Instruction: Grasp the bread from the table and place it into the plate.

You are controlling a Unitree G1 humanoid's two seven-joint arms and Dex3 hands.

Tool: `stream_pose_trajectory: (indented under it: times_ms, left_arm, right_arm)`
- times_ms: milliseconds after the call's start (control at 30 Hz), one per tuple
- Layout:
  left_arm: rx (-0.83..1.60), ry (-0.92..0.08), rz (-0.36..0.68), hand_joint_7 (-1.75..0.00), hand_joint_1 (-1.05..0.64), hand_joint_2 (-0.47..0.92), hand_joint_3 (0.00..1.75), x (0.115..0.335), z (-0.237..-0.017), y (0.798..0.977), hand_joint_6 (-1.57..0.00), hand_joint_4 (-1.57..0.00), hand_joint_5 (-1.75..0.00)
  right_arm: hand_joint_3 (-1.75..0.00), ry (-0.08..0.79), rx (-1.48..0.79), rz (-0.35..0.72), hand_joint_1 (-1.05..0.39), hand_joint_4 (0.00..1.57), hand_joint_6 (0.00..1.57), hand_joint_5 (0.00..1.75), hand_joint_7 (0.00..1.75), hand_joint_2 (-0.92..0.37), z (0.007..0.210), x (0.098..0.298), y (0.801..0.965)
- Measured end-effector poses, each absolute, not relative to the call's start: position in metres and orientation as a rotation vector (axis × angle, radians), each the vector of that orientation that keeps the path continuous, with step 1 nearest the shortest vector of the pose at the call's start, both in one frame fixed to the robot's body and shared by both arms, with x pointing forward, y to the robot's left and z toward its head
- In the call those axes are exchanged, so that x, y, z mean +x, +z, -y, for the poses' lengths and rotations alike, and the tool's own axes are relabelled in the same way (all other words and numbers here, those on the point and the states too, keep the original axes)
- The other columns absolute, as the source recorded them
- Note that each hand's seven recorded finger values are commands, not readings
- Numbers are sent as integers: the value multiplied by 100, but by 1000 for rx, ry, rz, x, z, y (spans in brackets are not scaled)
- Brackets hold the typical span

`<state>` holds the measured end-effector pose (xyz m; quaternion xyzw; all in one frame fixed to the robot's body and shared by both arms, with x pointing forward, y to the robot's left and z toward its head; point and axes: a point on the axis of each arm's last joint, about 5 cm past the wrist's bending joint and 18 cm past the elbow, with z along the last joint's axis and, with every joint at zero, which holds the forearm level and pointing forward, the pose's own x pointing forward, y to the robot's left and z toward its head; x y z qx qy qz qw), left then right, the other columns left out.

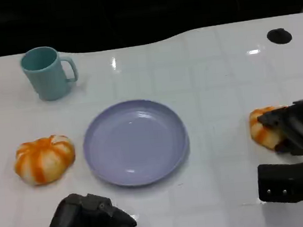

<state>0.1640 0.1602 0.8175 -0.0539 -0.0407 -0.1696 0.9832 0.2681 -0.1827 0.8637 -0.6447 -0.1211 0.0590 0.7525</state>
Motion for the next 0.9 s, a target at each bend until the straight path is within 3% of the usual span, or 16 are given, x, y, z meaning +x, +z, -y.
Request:
stream_pose_trajectory:
  times_ms: [67,167,367,600,633,700,800,900]
  left_arm:
    - [-109,-341,82,-24,-105,91,0,164,-160,817,-157,-142,-68]
    - [-108,-341,82,-24,-105,91,0,164,-160,817,-157,-142,-68]
    - [-108,-341,82,-25,-105,90,0,164,-160,817,-157,-142,-68]
    - [-107,-342,81,-25,-105,91,0,164,-160,817,-157,-142,-68]
    - [-107,-342,81,-25,-105,91,0,164,-160,817,-157,-142,-68]
    - [-107,-342,81,-25,-105,91,0,164,-160,817,-157,-142,-68]
    - [-107,-342,81,-25,-105,90,0,164,-160,818,-157,-142,-68]
    - [-109,-342,82,-24,-105,90,0,164,-160,818,-157,-142,-68]
  right_arm:
    - [0,126,-1394,286,-2,86,109,174,95,-84,183,268,862]
    - [0,119,-1391,304,-2,85,97,174,117,-82,183,268,861]
    - [-1,99,-1372,370,-3,92,98,174,123,-83,180,267,861]
    - [-7,64,-1235,581,4,102,97,175,142,-82,165,267,875]
    - [-31,66,-1208,608,4,103,97,175,142,-70,162,266,878]
    - [-107,74,-1160,657,2,104,97,175,144,-32,156,265,883]
    - [-134,94,-1093,698,4,104,96,174,146,-19,147,262,890]
    - [-146,130,-1034,722,6,106,96,174,148,-15,137,259,895]
